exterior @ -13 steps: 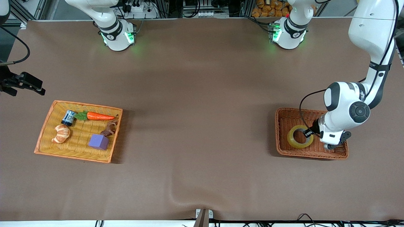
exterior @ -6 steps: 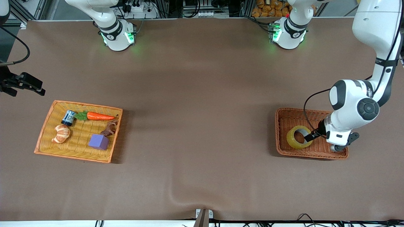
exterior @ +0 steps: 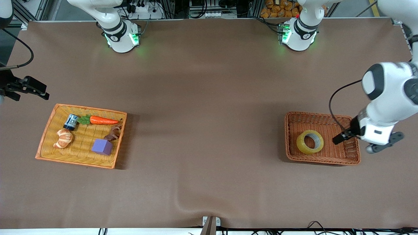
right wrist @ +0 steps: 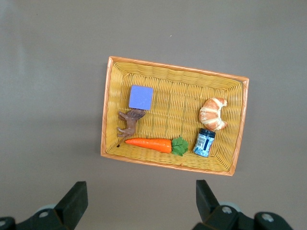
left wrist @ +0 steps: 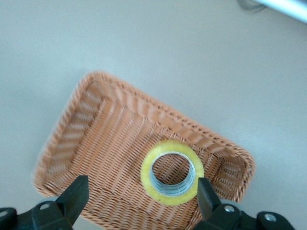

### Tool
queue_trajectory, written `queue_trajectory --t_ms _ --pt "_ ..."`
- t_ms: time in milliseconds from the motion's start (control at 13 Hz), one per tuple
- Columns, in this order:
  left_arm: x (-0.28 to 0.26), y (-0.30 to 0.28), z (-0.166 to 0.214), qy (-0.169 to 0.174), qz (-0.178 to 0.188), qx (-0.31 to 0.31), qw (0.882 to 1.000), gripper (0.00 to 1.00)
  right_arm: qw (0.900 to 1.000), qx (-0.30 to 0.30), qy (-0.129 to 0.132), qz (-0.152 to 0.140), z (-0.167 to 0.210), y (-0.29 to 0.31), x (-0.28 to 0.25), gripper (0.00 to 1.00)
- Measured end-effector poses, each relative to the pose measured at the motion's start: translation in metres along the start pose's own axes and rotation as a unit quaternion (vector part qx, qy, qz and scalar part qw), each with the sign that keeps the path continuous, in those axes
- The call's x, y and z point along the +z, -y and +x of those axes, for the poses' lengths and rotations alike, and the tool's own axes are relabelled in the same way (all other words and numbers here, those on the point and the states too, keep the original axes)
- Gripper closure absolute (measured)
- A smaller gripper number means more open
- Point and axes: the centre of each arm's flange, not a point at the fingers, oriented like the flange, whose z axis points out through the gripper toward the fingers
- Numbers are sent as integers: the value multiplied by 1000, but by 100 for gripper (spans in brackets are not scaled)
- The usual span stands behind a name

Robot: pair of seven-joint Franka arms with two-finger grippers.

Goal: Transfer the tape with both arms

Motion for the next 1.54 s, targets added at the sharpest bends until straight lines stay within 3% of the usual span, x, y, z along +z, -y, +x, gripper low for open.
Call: queue_trajectory --t_ms 385,769,1000,1538 --pt "-136 6 13 -7 9 43 999 0 1000 -2 0 0 0 2 0 0" --pt "-212 -16 -30 19 20 91 995 0 1000 -3 0 0 1 4 0 0" --pt "-227 -2 -40 26 15 131 991 0 1000 -3 0 0 1 4 0 0" --pt "-236 16 -63 34 2 131 991 0 1000 -3 0 0 1 4 0 0"
